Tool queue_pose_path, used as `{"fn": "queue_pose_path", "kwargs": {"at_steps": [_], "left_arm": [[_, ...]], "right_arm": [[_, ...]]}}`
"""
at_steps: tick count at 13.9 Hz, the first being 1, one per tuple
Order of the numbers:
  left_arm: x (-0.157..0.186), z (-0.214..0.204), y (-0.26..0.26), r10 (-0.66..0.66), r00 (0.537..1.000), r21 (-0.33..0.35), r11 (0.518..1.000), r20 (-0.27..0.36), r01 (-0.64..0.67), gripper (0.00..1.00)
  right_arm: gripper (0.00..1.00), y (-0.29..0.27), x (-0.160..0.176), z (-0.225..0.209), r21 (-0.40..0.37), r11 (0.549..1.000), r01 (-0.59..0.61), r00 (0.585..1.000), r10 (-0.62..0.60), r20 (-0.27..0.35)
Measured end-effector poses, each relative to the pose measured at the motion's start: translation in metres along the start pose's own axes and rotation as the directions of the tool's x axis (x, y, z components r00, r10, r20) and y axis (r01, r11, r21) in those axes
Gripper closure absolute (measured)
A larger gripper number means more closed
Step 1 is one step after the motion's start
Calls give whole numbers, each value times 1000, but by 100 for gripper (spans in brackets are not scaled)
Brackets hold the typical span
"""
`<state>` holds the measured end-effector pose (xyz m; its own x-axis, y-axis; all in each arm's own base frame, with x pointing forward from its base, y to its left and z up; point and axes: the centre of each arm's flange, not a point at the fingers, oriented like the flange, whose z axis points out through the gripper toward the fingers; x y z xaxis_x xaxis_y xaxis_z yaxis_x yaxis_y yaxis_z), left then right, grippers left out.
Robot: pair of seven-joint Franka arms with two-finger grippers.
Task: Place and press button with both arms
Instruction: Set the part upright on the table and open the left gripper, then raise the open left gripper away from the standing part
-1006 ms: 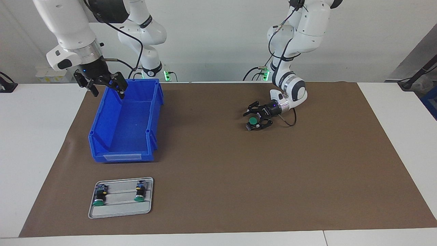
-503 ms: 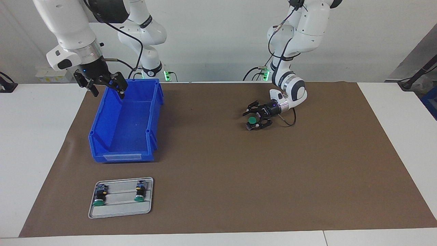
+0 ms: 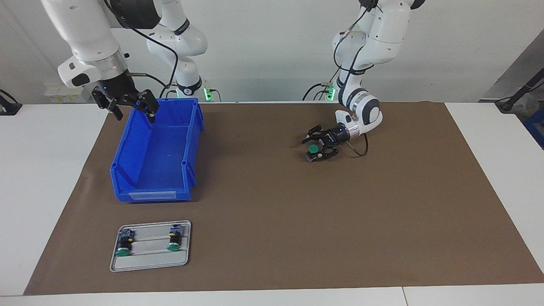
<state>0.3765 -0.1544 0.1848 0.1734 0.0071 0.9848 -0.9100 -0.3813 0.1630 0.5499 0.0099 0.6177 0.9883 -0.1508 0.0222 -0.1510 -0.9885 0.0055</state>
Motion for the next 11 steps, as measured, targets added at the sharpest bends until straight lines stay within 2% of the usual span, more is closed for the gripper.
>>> {"fn": "queue_pose_path", "kwargs": {"at_steps": [1, 4, 5, 9, 11], "left_arm": [[0, 1, 0, 1, 1000, -1, 1000, 2, -1, 15], [1, 1, 1, 4, 1000, -3, 1000, 5, -4, 11], [1, 1, 1, 5, 1000, -3, 1000, 6, -5, 7], [4, 0, -2, 14, 1000, 9, 1000, 25, -14, 1], [6, -2, -4, 16, 999, 19, 1000, 42, -17, 2]], "right_arm": [[0, 0, 0, 0, 0, 1000, 0, 1000, 0, 0], [0, 0, 0, 0, 0, 1000, 0, 1000, 0, 0], [0, 0, 0, 0, 0, 1000, 0, 1000, 0, 0], [0, 0, 0, 0, 0, 1000, 0, 1000, 0, 0], [0, 0, 0, 0, 0, 1000, 0, 1000, 0, 0]]}}
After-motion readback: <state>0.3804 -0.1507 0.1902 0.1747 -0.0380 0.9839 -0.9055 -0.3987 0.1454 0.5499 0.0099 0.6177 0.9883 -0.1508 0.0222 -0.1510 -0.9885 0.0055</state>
